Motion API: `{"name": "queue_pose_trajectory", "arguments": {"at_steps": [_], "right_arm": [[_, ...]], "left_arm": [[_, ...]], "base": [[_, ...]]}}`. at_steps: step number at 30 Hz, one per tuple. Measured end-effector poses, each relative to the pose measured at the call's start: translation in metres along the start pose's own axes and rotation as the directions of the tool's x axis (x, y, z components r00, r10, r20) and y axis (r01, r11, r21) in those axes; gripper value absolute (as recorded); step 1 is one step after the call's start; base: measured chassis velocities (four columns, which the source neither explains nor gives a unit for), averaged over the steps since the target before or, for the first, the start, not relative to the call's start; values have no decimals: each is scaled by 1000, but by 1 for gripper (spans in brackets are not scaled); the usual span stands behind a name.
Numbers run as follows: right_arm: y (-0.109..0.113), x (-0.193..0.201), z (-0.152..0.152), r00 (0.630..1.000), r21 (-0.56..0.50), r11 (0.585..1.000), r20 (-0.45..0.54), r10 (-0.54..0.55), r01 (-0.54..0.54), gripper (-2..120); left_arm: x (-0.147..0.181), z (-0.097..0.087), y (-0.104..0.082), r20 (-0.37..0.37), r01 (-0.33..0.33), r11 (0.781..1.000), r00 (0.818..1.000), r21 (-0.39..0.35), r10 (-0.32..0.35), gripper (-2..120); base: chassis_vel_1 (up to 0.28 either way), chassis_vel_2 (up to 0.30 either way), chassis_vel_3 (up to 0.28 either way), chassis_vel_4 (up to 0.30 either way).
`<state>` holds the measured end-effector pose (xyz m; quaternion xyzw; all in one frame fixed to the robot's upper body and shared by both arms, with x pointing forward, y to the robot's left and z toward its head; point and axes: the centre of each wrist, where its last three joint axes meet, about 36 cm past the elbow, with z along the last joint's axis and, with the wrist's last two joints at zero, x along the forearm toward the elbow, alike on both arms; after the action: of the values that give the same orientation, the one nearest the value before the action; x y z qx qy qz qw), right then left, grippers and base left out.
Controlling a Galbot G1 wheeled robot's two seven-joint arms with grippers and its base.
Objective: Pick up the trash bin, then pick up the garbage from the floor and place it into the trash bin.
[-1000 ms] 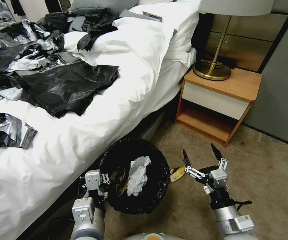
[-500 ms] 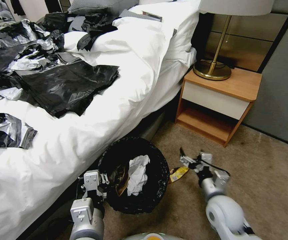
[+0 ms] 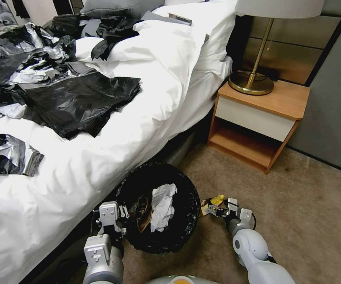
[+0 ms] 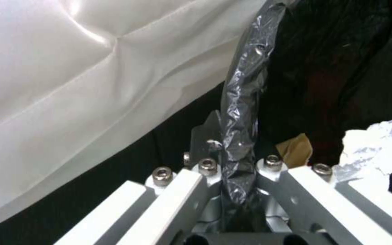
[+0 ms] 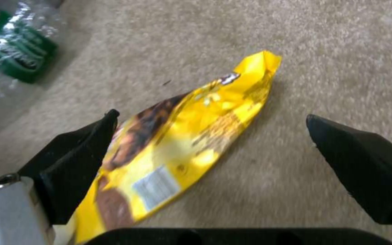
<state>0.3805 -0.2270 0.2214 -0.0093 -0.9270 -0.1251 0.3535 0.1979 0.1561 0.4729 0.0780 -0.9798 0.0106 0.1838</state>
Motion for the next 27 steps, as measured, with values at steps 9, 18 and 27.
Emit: {"name": "queue_pose_trajectory", "arguments": {"at_steps": [9, 18, 27], "right_arm": [[-12, -27, -3, 1000, 0, 1000, 7, 12, -12, 100], [-16, -43, 9, 1000, 15, 1000, 4, -2, 2, 97], [-14, -57, 24, 1000, 31, 999, -9, -6, 7, 80]], "left_arm": [[1, 0, 1, -1, 3, 1000, 1000, -4, -3, 0], [2, 1, 0, -3, 4, 1000, 1000, -5, -4, 0], [4, 0, 1, -2, 8, 1000, 1000, -7, -8, 0]], "base": [[0, 0, 0, 0], [0, 0, 0, 0], [0, 0, 0, 0]]}}
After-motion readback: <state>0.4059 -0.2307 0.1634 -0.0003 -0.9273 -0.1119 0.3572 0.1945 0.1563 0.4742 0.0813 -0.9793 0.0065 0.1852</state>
